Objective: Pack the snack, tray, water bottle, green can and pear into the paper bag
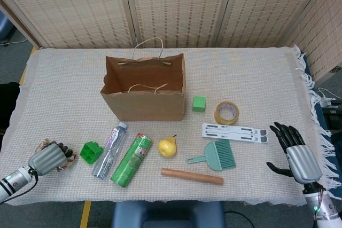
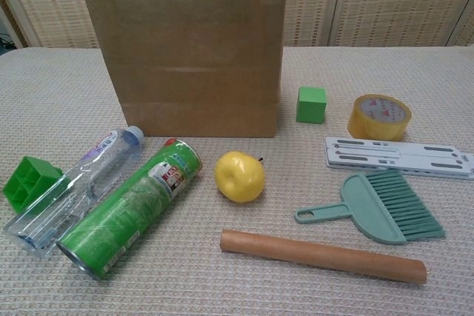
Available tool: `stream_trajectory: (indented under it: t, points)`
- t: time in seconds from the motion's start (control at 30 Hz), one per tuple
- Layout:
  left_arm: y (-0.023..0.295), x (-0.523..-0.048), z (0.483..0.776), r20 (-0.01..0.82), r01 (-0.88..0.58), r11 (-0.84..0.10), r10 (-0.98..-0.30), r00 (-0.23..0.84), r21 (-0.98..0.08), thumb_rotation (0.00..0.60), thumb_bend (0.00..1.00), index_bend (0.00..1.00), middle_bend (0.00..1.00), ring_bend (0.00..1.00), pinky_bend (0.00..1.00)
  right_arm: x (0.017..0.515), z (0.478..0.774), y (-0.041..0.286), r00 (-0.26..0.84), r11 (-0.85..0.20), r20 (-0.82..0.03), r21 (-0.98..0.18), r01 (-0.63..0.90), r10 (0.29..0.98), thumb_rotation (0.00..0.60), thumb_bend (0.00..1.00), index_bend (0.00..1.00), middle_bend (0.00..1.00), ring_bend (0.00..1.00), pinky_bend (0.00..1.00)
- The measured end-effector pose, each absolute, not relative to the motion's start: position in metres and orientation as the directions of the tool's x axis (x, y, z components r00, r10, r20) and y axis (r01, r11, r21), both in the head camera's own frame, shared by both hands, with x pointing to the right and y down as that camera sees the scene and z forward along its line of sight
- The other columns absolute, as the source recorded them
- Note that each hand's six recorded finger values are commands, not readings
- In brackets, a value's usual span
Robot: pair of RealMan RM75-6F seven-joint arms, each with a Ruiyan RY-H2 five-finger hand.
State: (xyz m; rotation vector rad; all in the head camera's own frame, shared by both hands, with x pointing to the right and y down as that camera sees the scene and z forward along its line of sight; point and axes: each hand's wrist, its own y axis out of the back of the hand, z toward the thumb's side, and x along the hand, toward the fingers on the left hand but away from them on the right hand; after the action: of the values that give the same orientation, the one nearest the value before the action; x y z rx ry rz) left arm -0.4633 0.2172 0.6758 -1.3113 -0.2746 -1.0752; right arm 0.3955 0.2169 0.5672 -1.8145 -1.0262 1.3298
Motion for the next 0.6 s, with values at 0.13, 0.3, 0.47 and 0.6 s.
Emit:
stream_trajectory:
  t: [0.13, 0.3, 0.47, 0.6]
  points:
    - [0.198, -0.469, 0.66, 0.654, 0.711, -0.174, -0.582, 0.484, -0.681, 0.6, 0.62, 0.71, 0.73, 0.66, 0.79, 0.389, 0.556, 0.213, 0.228, -0.4, -0.35, -0.887, 0.233, 0.909, 0.6, 0.06, 0.0, 0.0, 0.0, 0.0]
    - [0.177, -0.475, 0.642, 0.59, 0.652, -0.21, -0.676, 0.441, -0.728, 0.6, 0.62, 0.71, 0.73, 0.66, 0.79, 0.385, 0.544, 0.213, 0.288, -0.315, -0.234, -0.907, 0.281, 0.929, 0.6, 0.06, 0.0, 0.0, 0.0, 0.0]
    - [0.131, -0.474, 0.603, 0.415, 0.505, -0.2, -0.836, 0.358, -0.839, 0.6, 0.63, 0.71, 0.73, 0.66, 0.79, 0.386, 0.546, 0.216, 0.302, -0.303, -0.208, -0.9, 0.314, 0.93, 0.6, 0.06, 0.0, 0.0, 0.0, 0.0]
    - [0.099, -0.461, 0.574, 0.263, 0.305, -0.178, -0.927, 0.266, -0.936, 0.6, 0.64, 0.71, 0.73, 0.66, 0.78, 0.385, 0.547, 0.217, 0.304, -0.31, -0.215, -0.898, 0.311, 0.928, 0.6, 0.06, 0.0, 0.0, 0.0, 0.0]
